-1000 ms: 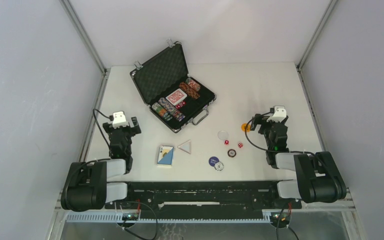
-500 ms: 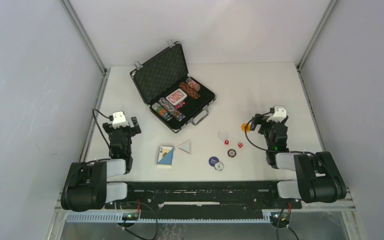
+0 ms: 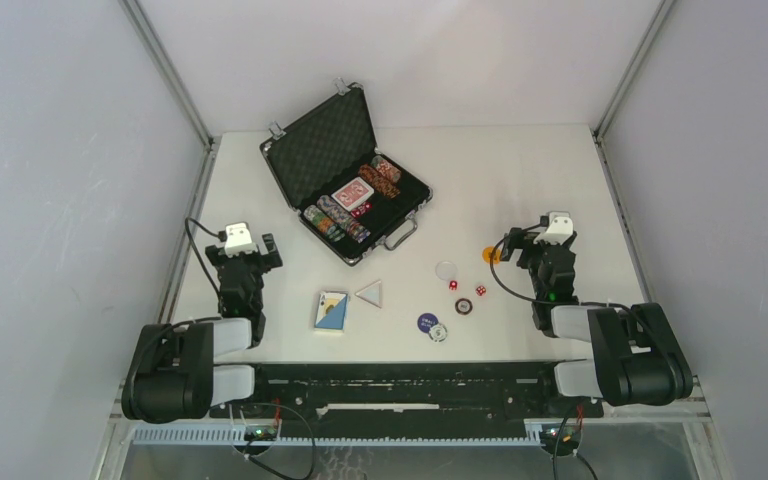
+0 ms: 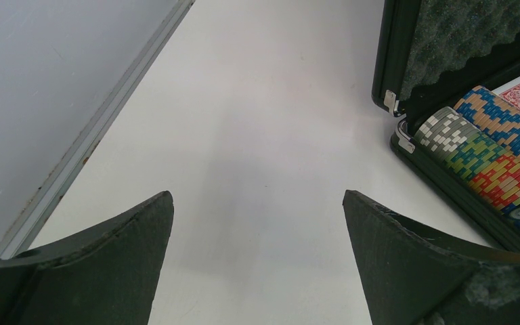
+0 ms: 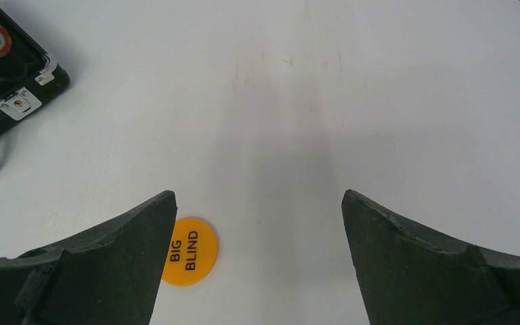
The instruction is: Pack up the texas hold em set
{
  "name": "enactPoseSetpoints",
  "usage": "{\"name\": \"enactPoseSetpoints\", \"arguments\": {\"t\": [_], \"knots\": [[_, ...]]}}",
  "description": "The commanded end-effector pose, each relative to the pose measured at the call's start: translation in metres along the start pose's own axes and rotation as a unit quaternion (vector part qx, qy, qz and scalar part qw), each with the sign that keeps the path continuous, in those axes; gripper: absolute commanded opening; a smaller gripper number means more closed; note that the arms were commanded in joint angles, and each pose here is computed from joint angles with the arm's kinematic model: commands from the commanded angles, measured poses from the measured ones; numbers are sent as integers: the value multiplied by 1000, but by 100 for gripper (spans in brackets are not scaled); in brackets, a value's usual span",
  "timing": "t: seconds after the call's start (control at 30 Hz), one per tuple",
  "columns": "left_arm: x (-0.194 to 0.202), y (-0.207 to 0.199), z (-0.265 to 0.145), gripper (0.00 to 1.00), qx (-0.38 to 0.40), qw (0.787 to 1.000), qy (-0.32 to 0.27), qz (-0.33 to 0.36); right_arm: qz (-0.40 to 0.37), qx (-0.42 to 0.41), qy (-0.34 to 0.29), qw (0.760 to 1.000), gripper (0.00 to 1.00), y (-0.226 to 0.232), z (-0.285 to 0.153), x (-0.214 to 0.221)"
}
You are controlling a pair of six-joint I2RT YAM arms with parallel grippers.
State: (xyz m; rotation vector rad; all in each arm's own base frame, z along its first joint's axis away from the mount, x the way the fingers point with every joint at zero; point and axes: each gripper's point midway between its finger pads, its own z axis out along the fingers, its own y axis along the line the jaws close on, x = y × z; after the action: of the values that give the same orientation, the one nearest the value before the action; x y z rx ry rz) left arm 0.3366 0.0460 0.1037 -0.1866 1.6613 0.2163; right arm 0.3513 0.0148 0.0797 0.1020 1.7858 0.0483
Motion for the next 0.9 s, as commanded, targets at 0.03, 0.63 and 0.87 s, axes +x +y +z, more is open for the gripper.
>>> {"name": "enactPoseSetpoints", "arguments": {"t": [0.03, 0.63, 0.87], "knots": [[-30, 2, 12, 100, -10, 999, -39, -16, 6, 5, -32, 999, 100, 3, 6, -24], [-30, 2, 12, 100, -10, 999, -39, -16, -25, -11, 121, 992, 91, 128, -11, -83], [-31, 2, 12, 100, -11, 999, -39, -16, -26, 22, 127, 991, 92, 162, -12, -64]]}}
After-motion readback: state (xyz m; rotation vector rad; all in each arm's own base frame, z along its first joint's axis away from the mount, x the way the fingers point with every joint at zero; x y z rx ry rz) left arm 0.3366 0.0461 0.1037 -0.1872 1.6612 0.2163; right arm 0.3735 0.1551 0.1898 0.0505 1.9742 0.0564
